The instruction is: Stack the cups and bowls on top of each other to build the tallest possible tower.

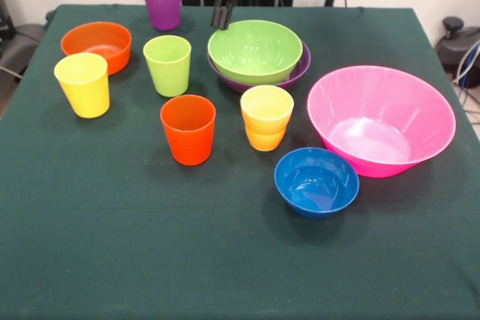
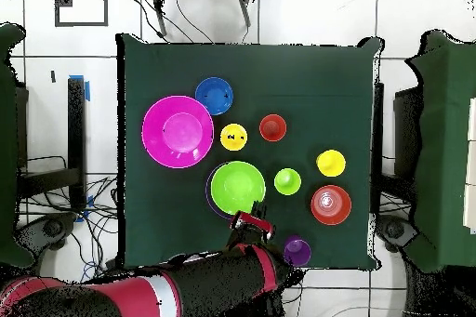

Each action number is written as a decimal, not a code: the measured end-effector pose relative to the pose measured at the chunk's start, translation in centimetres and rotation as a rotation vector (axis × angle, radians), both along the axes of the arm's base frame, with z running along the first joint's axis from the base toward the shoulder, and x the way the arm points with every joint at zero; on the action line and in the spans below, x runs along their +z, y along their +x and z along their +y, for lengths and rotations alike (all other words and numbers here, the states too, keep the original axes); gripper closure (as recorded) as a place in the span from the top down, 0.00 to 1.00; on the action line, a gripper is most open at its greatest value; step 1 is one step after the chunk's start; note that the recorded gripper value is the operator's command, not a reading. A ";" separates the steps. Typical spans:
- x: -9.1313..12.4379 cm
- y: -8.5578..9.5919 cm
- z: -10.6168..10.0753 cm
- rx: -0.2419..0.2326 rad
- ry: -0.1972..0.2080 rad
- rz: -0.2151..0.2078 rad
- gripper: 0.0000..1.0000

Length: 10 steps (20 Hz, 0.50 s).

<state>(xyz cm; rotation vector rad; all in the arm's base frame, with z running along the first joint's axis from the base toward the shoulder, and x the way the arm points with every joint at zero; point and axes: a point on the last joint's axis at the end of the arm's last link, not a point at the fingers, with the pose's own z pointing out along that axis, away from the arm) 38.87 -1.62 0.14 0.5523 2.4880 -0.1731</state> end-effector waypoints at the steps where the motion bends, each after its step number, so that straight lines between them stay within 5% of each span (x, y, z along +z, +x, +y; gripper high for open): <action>1: 0.0 0.0 0.0 0.000 0.000 0.000 0.00; 6: 0.0 -0.1 0.0 -0.001 0.000 0.001 0.00; 7: 0.0 -0.1 0.0 -0.001 0.000 0.001 1.00; 10: 0.0 -0.1 0.0 -0.001 0.000 0.001 1.00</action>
